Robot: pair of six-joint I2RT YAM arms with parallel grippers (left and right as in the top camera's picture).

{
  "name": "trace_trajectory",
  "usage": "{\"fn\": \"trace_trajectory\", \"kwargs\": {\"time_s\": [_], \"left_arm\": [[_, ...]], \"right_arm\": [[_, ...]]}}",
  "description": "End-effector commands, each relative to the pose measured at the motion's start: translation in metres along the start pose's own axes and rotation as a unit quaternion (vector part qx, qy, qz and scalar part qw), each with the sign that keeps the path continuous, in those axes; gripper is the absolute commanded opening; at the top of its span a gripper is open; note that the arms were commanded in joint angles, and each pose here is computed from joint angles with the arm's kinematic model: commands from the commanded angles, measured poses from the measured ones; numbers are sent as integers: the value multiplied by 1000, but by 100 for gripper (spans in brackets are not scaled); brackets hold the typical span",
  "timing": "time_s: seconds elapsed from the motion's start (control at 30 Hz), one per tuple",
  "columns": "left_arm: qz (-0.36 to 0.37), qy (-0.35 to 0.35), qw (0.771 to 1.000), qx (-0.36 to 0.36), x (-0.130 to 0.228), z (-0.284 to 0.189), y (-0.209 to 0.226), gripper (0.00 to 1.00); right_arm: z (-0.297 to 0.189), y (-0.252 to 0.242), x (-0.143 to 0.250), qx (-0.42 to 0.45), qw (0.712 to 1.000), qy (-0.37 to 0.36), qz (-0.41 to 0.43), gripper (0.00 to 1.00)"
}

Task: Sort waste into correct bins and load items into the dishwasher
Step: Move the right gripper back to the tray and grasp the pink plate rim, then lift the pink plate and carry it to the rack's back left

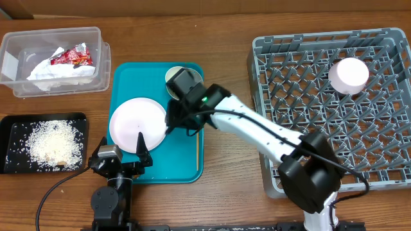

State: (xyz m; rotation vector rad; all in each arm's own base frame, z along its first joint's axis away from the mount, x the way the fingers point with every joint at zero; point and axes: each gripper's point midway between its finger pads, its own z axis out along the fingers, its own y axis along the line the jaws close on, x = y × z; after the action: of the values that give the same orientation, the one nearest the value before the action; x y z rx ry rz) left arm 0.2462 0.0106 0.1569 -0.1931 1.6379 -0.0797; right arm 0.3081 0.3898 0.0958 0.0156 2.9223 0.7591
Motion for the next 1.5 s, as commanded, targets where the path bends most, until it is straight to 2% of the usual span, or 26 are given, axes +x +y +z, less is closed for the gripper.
{"fn": "trace_trajectory", "kwargs": {"time_s": [0.0, 0.93, 0.97, 1.07, 1.2, 1.27, 1.47], "left_arm": [[11, -4, 1000, -4, -1, 0, 1, 100], [11, -4, 1000, -3, -1, 0, 1, 100], [11, -4, 1000, -3, -1, 0, 1, 100], [11, -4, 1000, -3, -1, 0, 1, 100], [11, -4, 1000, -4, -1, 0, 1, 100], [11, -4, 1000, -3, -1, 0, 1, 100], [11, -4, 1000, -4, -1, 0, 1, 100]], "right_arm": [[19, 0, 1, 14, 999, -14, 42, 45], [83, -10, 27, 39, 996, 15, 74, 45], [84, -11, 28, 41, 996, 16, 74, 43], [85, -14, 30, 47, 996, 20, 75, 24], [85, -13, 32, 44, 996, 27, 76, 7], [84, -14, 33, 47, 996, 29, 77, 4], [70, -15, 33, 53, 997, 30, 57, 4]]}}
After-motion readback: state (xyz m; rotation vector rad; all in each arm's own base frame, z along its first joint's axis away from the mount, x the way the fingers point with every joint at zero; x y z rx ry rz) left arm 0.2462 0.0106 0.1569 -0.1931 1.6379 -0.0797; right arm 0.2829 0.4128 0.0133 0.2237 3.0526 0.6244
